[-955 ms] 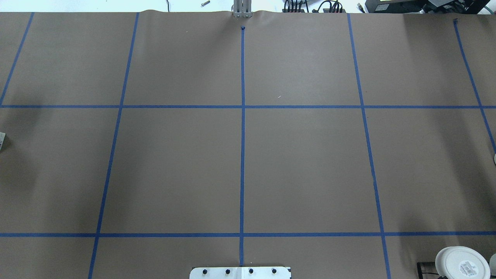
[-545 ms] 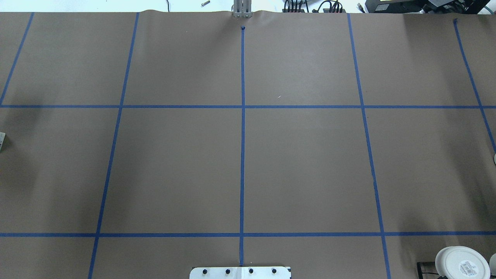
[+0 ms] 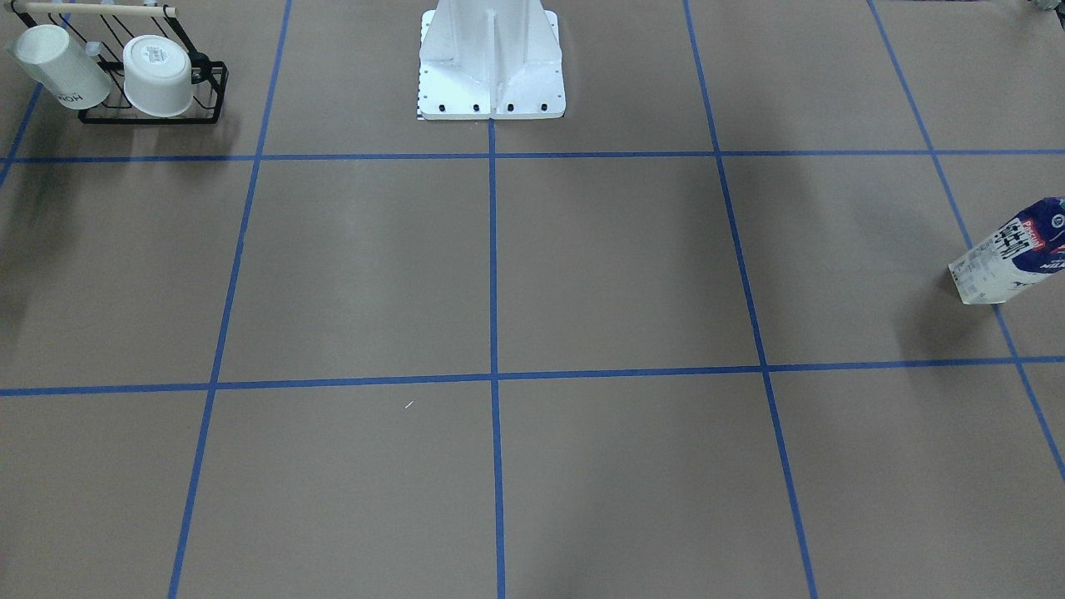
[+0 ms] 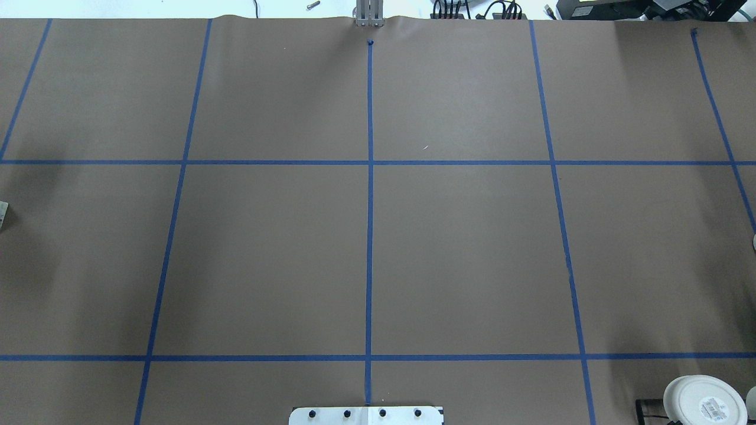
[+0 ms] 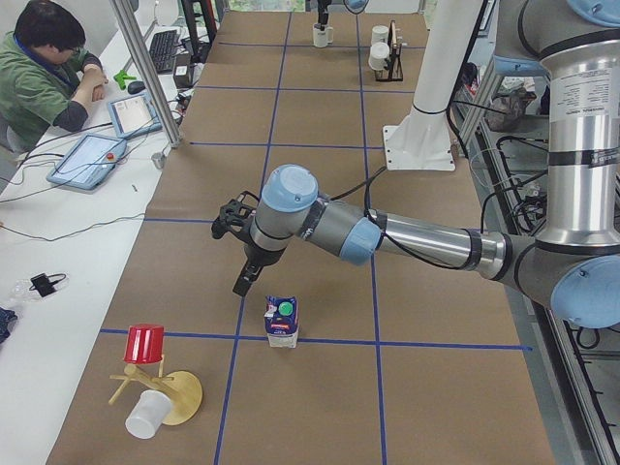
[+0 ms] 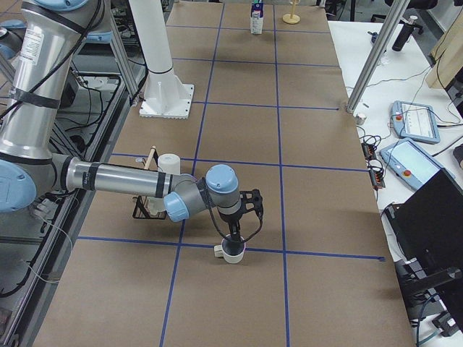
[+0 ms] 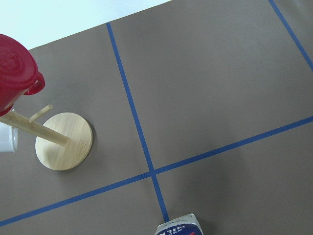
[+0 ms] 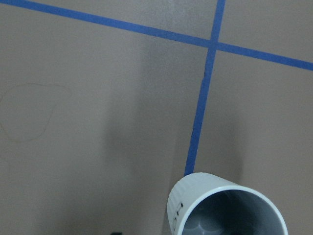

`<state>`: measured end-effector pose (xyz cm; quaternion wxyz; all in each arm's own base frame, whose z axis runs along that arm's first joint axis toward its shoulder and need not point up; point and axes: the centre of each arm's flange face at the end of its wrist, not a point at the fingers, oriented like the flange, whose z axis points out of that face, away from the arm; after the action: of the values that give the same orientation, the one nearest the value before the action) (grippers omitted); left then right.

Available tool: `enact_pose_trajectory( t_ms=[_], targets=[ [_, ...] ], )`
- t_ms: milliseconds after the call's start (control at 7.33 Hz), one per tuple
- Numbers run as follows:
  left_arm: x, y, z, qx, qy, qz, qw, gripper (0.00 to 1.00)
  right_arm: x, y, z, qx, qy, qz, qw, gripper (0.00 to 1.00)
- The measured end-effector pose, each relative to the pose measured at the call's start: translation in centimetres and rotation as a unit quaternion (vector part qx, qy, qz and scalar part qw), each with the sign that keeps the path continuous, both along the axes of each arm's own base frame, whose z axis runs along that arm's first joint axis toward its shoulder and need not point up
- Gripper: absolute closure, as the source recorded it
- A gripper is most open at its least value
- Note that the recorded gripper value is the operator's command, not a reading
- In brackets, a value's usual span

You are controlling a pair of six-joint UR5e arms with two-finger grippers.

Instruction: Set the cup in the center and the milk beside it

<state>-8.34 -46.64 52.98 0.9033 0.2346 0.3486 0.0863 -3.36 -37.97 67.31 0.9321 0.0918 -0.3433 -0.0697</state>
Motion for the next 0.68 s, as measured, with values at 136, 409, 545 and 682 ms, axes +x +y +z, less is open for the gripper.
enact_pose_trajectory(
  t_ms=[136,409,545,682],
  targets=[
    [0.0,0.0,-0.1,0.004,0.000,0.000,1.0000,0.01,-0.7,0.2,0.8,-0.003,0.009,-0.009,0.9999,1.00],
    [0.0,0.0,-0.1,0.007,0.000,-0.001,1.0000,0.01,-1.8,0.4,2.0,-0.001,0.024,-0.031,0.9992,1.00],
    [0.0,0.0,-0.1,0.007,0.000,0.000,1.0000,0.01,-1.9,0.2,2.0,0.009,0.030,-0.040,0.9987,1.00],
    [0.0,0.1,0.1,0.006,0.000,0.000,1.0000,0.01,-2.1,-0.4,1.4,0.021,0.029,-0.044,0.9984,1.00]
  ],
)
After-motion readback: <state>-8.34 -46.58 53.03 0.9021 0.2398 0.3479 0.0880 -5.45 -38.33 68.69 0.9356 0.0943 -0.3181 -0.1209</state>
